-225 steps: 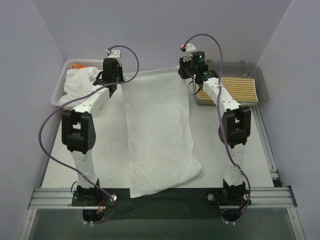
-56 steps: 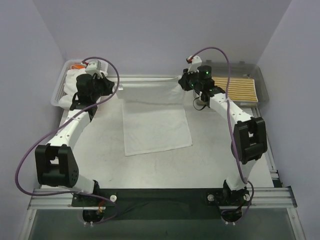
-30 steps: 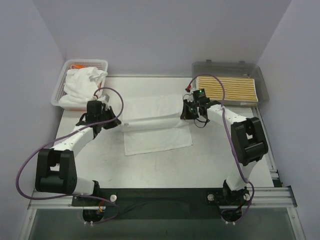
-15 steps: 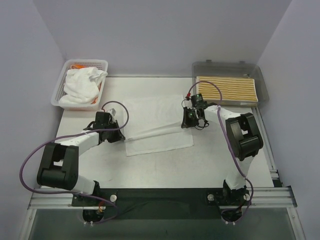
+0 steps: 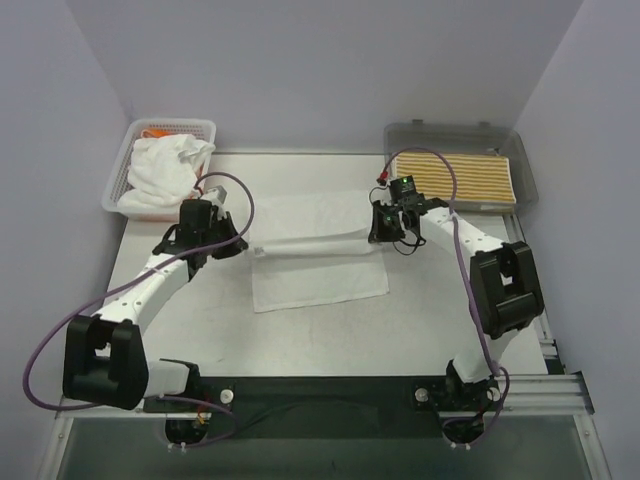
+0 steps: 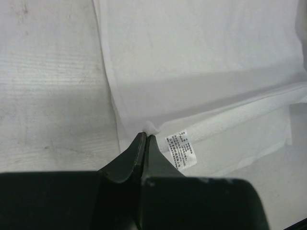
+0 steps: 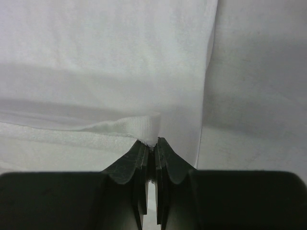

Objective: Fold and stack the towels
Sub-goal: Fold the towel

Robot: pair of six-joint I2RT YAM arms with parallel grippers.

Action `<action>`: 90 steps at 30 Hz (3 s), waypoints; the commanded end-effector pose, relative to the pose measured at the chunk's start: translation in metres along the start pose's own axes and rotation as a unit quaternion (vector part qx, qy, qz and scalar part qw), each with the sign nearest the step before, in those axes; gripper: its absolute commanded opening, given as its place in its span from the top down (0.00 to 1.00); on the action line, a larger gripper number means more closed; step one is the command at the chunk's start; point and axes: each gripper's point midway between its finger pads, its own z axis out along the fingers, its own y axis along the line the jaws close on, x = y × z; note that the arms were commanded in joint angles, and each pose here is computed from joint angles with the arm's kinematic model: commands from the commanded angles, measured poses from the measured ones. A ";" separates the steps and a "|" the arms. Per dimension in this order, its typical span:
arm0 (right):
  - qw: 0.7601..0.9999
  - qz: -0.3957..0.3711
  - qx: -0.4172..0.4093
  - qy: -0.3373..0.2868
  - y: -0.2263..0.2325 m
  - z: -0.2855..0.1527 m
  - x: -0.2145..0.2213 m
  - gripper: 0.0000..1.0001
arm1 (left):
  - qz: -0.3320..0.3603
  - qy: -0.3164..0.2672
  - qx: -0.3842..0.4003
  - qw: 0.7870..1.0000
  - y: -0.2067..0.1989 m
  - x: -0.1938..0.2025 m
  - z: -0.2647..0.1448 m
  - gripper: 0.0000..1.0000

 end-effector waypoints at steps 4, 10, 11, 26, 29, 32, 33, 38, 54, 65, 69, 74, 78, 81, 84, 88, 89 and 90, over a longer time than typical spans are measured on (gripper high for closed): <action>0.996 -0.016 0.040 -0.072 -0.007 -0.053 -0.043 1.00 | 0.041 -0.047 0.008 0.998 -0.022 -0.034 -0.029 1.00; 0.997 -0.015 0.040 -0.069 -0.009 -0.061 -0.029 1.00 | 0.038 -0.044 0.012 0.998 -0.025 -0.020 -0.035 1.00; 0.997 -0.013 0.044 -0.056 -0.013 -0.057 -0.019 1.00 | 0.037 -0.034 0.009 0.999 -0.021 -0.011 -0.032 1.00; 0.992 0.026 0.067 0.105 -0.042 0.007 0.079 1.00 | 0.008 0.128 -0.027 0.991 0.012 0.097 0.027 1.00; 0.990 0.037 0.061 0.119 -0.043 0.013 0.086 1.00 | 0.004 0.138 -0.043 0.989 0.020 0.104 0.033 1.00; 0.989 0.044 0.064 0.125 -0.043 0.018 0.085 1.00 | 0.002 0.136 -0.053 0.989 0.022 0.100 0.038 1.00; 0.989 0.045 0.064 0.126 -0.044 0.019 0.084 1.00 | 0.002 0.134 -0.061 0.989 0.025 0.099 0.039 1.00; 0.991 0.051 0.062 0.109 -0.044 0.032 0.056 1.00 | -0.003 0.121 -0.077 0.990 0.032 0.080 0.050 1.00; 0.998 0.023 0.042 -0.033 -0.021 -0.007 -0.059 1.00 | 0.045 0.005 -0.022 0.999 -0.008 -0.037 0.033 1.00; 0.993 0.001 0.025 -0.115 0.003 -0.082 -0.092 1.00 | 0.059 -0.105 0.010 0.993 -0.039 -0.126 -0.036 1.00; 0.993 0.003 0.022 -0.112 0.006 -0.088 -0.079 1.00 | 0.052 -0.101 0.019 0.993 -0.042 -0.118 -0.042 1.00; 0.997 0.008 0.020 -0.078 0.009 -0.078 -0.046 1.00 | 0.045 -0.082 0.015 0.996 -0.031 -0.091 -0.039 1.00; 0.999 0.008 0.036 -0.034 0.004 -0.055 -0.012 0.99 | 0.037 -0.056 0.003 0.998 -0.013 -0.059 -0.022 1.00; 0.999 0.011 0.050 -0.008 -0.005 -0.032 0.008 0.95 | 0.030 -0.022 -0.005 0.999 0.000 -0.033 0.001 1.00; 0.998 0.011 0.055 0.029 -0.012 -0.015 0.032 0.85 | 0.021 0.028 -0.006 0.999 0.006 -0.004 0.017 1.00; 0.998 -0.005 0.051 0.047 -0.013 -0.019 0.056 0.62 | 0.024 0.051 0.007 0.998 0.002 0.017 0.012 0.84; 0.997 -0.007 0.053 0.055 -0.015 -0.021 0.067 0.54 | 0.024 0.045 0.021 0.998 -0.007 0.016 0.001 0.74; 0.997 -0.008 0.052 0.054 -0.015 -0.026 0.070 0.53 | 0.023 0.046 0.026 0.998 -0.008 0.021 -0.004 0.64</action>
